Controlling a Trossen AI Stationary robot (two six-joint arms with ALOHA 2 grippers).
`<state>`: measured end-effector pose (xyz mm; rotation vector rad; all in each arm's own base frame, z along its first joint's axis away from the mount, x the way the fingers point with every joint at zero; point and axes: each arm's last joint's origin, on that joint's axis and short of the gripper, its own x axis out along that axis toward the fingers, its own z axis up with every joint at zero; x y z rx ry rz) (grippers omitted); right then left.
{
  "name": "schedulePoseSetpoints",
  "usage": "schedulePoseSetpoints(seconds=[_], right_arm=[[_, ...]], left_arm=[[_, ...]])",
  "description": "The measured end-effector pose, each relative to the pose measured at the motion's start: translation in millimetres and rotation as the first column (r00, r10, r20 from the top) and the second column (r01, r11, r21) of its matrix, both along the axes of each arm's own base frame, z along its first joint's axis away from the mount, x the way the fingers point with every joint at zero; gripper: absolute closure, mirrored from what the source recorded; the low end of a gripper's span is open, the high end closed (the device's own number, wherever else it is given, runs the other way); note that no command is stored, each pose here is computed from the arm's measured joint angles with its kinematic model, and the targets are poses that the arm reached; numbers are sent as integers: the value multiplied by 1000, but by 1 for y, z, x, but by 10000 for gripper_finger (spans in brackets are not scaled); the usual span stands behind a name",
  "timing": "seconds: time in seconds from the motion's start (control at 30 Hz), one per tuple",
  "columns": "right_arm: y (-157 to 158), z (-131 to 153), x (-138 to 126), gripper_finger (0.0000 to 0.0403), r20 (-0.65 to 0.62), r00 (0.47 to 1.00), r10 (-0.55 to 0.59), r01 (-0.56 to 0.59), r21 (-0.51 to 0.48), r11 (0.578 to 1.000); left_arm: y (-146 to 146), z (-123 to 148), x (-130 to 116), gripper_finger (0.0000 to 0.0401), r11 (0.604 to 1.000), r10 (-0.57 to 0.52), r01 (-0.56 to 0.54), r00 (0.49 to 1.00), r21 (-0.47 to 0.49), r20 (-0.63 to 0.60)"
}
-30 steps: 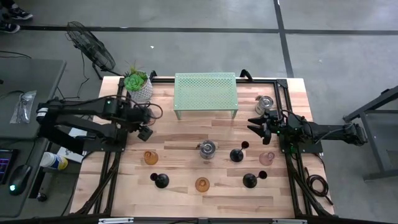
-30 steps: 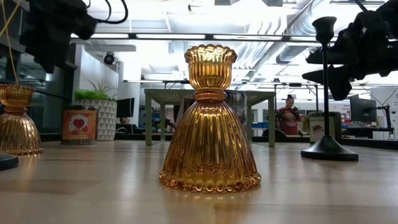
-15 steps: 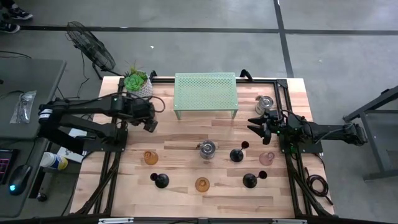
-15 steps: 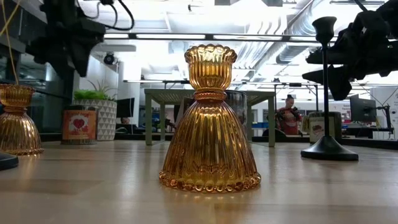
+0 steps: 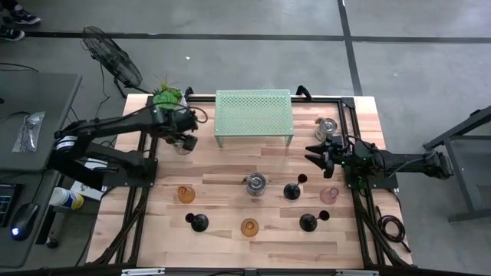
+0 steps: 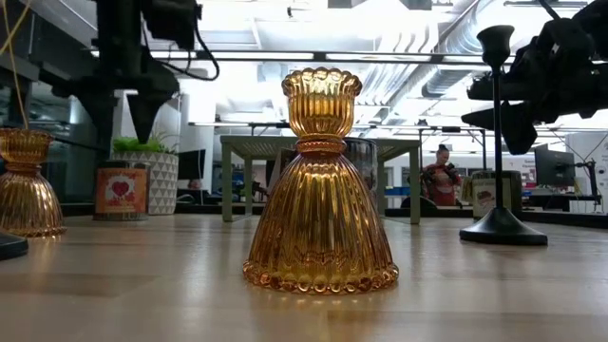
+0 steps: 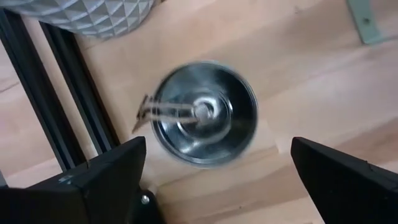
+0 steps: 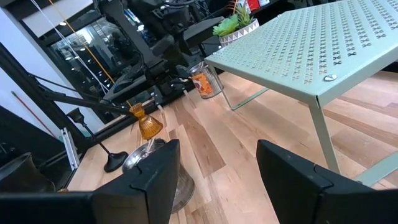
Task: Pick & Place candle stick holders
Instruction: Put the left silver scented candle on the shelf
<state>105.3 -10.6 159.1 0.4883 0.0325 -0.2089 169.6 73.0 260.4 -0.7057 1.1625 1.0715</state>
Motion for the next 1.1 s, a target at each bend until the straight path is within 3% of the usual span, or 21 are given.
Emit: schedulePoseSetpoints(seconds=[0.43,0.77,1.1], right_arm=[[0,0,0,197,-3,1000,0,0,0,1000],[0,0,0,197,-3,1000,0,0,0,1000],[0,0,0,197,-3,1000,-1,1,0,1000]], left_arm=[[21,-10,4,1,1000,13,-13,999,-6,-45],[31,-10,0,1,998,29,-30,999,-60,-16],[42,-23,5,1,993,11,-18,998,-115,-67]])
